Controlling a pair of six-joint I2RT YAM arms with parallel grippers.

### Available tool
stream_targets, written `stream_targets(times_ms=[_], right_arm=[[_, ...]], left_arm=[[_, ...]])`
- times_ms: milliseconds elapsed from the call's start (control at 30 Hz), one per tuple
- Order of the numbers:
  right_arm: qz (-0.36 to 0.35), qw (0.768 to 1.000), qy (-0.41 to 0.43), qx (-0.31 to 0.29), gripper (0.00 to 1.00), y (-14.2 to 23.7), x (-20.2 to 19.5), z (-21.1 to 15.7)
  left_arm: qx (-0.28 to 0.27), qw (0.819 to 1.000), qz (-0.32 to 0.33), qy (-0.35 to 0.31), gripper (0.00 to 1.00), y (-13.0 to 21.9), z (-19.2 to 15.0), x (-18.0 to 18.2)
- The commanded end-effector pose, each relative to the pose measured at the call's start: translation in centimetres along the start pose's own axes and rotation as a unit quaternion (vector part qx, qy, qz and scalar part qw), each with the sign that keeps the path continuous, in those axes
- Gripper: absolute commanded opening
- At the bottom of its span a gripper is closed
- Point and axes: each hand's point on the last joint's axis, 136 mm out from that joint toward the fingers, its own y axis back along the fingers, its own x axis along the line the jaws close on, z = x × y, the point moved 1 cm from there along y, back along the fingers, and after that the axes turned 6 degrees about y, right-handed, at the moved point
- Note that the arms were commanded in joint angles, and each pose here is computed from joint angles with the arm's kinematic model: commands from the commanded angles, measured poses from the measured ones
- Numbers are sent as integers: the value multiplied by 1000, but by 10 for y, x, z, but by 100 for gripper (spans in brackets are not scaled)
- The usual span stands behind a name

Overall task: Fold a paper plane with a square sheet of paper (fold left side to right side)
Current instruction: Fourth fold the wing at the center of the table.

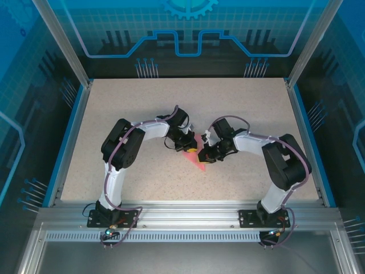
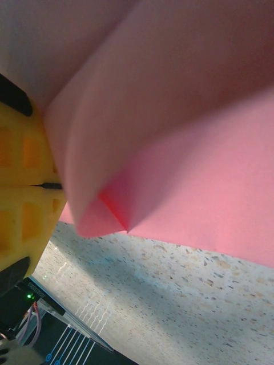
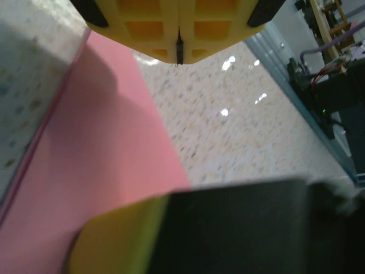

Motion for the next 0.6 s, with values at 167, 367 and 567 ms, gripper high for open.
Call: stream_targets(times_ms=[167,367,567], right_arm=[[-43,998,-52,-10,0,-14,-35,10],[-63,995,-77,17,0,-22,-54,-9],[-89,991,-87,41,0,-20,-69,-30]], left_arm=[[-4,998,52,31,0,-5,-2,33],[-18,1000,20,5,4,5,0,14],[-28,998,-25,-55,7,19,-14,-15]])
